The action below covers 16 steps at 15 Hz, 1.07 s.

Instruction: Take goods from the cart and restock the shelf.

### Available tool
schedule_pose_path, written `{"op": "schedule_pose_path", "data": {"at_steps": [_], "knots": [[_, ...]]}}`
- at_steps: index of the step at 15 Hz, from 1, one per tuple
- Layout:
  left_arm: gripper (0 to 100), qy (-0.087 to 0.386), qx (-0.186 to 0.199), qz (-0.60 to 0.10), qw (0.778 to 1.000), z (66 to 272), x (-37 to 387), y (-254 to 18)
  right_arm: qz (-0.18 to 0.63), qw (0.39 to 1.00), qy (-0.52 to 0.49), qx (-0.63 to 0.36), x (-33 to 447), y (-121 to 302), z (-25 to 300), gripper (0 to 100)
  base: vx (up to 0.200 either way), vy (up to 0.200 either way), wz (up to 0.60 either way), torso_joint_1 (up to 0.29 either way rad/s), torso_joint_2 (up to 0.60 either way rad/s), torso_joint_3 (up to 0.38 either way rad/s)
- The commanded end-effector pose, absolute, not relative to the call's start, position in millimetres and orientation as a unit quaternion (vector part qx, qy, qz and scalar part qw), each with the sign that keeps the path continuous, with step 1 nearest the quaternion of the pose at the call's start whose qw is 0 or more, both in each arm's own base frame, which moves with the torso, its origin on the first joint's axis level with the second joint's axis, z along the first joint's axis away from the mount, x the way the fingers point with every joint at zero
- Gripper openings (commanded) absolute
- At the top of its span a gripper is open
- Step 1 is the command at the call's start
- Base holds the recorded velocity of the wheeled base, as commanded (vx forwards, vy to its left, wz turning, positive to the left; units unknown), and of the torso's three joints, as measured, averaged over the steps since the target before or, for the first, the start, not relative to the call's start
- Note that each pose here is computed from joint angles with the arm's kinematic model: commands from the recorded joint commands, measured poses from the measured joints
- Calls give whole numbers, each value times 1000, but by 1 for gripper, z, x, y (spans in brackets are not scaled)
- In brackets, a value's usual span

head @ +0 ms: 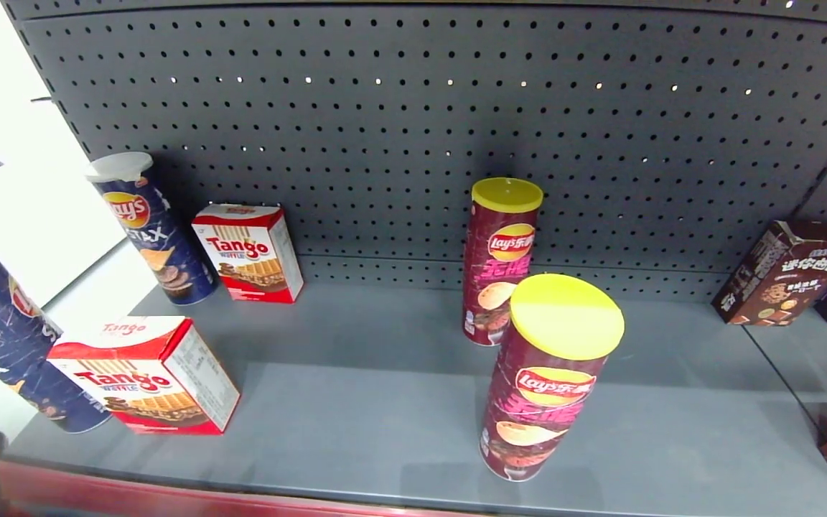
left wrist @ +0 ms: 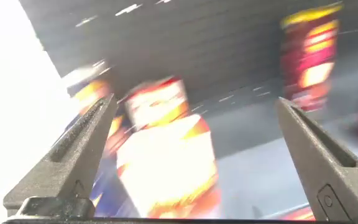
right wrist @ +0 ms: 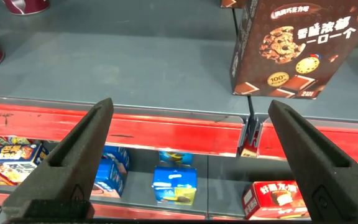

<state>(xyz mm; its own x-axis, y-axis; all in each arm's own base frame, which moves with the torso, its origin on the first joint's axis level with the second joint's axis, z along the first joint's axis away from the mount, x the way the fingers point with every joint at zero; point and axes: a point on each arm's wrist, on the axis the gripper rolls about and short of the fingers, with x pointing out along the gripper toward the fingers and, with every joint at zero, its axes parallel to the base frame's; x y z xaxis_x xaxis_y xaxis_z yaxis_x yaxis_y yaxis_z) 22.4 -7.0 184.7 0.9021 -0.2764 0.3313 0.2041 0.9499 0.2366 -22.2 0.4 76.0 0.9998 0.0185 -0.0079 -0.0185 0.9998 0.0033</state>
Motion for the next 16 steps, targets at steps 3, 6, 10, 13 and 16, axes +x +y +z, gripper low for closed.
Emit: {"op": "schedule_pose_path", "data": {"at_steps": [3, 6, 10, 13, 16], "knots": [[100, -167, 90, -5, 982, 128, -15, -1, 10, 1000, 5, 2, -22, 0, 76, 100, 0, 0, 0, 0, 0, 0], [100, -81, 92, -91, 988, 100, -18, -7, 10, 1000, 5, 2, -22, 0, 76, 100, 0, 0, 0, 0, 0, 0], [100, 16, 71, -149, 986, 84, -18, -9, 10, 1000, 5, 2, -22, 0, 76, 100, 0, 0, 0, 0, 0, 0], [100, -29, 36, -122, 991, 82, -23, -6, 10, 1000, 5, 2, -22, 0, 76, 100, 0, 0, 0, 0, 0, 0], [100, -28, 28, -105, 994, 82, -23, -5, 9, 1000, 5, 2, -22, 0, 76, 100, 0, 0, 0, 0, 0, 0]]}}
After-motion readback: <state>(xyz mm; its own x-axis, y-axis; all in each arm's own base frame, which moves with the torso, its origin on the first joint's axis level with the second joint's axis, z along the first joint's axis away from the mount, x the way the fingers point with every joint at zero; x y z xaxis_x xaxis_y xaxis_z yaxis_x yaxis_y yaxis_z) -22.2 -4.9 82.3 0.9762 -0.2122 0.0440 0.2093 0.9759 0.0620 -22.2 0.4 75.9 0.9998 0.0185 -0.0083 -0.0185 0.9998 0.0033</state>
